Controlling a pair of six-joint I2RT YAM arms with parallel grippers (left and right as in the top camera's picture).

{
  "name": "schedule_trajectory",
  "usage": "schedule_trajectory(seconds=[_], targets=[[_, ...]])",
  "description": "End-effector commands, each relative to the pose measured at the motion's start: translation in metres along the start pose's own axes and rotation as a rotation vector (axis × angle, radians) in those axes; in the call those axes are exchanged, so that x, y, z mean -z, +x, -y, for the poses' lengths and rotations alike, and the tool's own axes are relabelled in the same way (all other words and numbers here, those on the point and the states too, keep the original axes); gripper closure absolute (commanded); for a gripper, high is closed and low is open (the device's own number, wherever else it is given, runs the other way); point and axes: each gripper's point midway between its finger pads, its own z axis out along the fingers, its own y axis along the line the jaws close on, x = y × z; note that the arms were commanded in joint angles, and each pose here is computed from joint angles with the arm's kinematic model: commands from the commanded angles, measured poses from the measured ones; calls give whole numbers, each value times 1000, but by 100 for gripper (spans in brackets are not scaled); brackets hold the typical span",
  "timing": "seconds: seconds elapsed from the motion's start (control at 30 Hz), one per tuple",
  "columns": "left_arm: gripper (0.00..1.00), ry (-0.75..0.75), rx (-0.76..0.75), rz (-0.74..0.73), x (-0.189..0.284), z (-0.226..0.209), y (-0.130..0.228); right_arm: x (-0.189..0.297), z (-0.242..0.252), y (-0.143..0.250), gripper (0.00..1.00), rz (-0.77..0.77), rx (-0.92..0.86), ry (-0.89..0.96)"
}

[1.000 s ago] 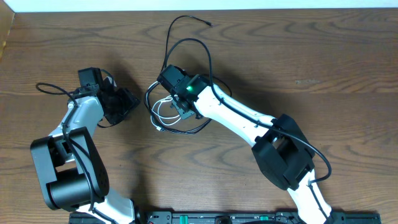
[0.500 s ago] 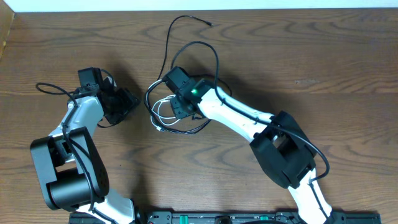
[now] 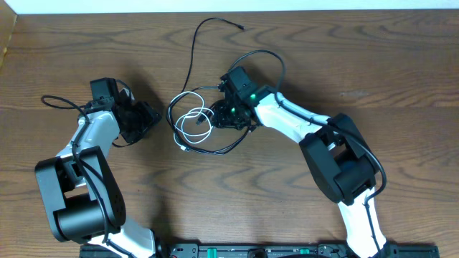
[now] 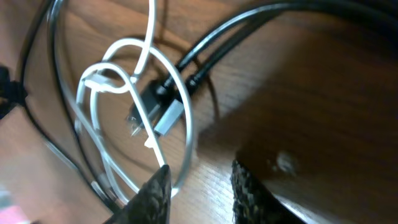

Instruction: Untangle cables

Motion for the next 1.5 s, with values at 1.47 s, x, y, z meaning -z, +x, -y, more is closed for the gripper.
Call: schedule_trajectory(seconds=[1.47], targets=[[44, -1, 3, 29, 8, 3, -8, 2, -42, 5, 62, -54, 55, -329]])
